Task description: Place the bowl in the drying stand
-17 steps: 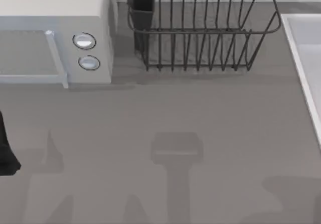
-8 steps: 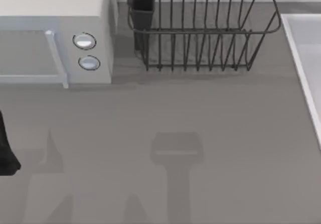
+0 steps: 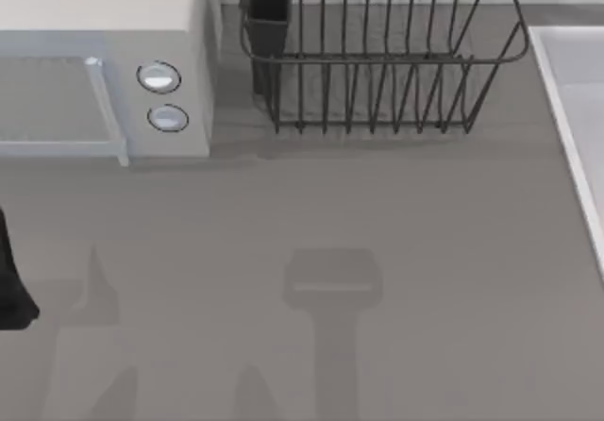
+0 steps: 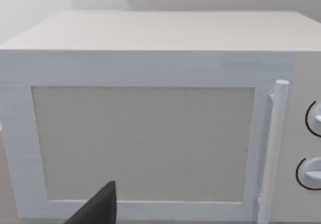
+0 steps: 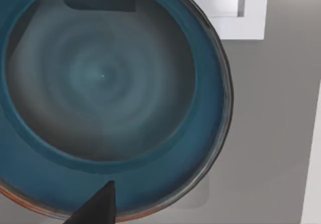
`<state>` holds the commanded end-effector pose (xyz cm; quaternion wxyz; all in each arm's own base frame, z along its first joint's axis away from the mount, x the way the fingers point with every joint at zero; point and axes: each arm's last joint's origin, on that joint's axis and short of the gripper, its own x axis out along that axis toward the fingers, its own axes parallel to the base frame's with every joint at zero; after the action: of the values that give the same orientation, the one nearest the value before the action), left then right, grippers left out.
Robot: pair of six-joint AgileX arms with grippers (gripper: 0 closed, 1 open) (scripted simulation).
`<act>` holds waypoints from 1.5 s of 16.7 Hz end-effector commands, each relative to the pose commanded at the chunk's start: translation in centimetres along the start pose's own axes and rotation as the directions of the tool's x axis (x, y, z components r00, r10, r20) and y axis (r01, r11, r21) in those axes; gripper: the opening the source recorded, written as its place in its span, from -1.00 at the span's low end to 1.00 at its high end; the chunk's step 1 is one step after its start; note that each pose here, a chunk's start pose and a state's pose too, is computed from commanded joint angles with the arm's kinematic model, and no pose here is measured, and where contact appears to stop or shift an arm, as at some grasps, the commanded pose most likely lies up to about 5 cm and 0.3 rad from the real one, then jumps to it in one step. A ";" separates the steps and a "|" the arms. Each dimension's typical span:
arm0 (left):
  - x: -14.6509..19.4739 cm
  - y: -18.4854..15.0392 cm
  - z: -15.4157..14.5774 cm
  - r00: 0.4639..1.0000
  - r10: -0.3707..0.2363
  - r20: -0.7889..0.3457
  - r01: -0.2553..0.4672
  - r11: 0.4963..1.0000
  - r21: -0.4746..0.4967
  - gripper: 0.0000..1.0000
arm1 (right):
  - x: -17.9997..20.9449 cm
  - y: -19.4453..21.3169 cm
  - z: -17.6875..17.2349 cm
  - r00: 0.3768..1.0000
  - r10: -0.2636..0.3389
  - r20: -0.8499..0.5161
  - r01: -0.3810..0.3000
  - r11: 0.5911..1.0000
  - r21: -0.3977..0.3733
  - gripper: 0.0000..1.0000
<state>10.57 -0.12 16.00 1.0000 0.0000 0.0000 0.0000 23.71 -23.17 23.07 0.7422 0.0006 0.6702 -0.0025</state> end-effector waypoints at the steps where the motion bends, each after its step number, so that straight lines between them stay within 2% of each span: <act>1: 0.0 0.0 0.0 1.000 0.000 0.000 0.000 1.000 0.000 1.00 | 0.4 0.0 0.0 1.000 0.002 -0.002 -0.002 1.000 0.001 1.00; 9: 0.0 0.0 0.0 1.000 0.000 0.000 0.000 1.000 0.000 1.00 | 8.8 -0.3 0.1 1.000 -0.002 0.004 0.002 1.000 0.003 1.00; 15: 0.0 0.0 0.0 1.000 0.000 0.000 0.000 1.000 0.000 1.00 | 9.9 -0.1 -0.1 1.000 0.002 0.000 -0.002 1.000 0.003 1.00; 25: 0.0 0.0 0.0 1.000 0.000 0.000 0.000 1.000 0.000 1.00 | 9.9 -0.1 -0.1 1.000 0.002 0.000 -0.002 1.000 0.003 -0.51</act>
<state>10.57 -0.12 16.00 1.0000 0.0000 0.0000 0.0000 24.65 -23.31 13.20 0.7420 0.0024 0.6704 -0.0028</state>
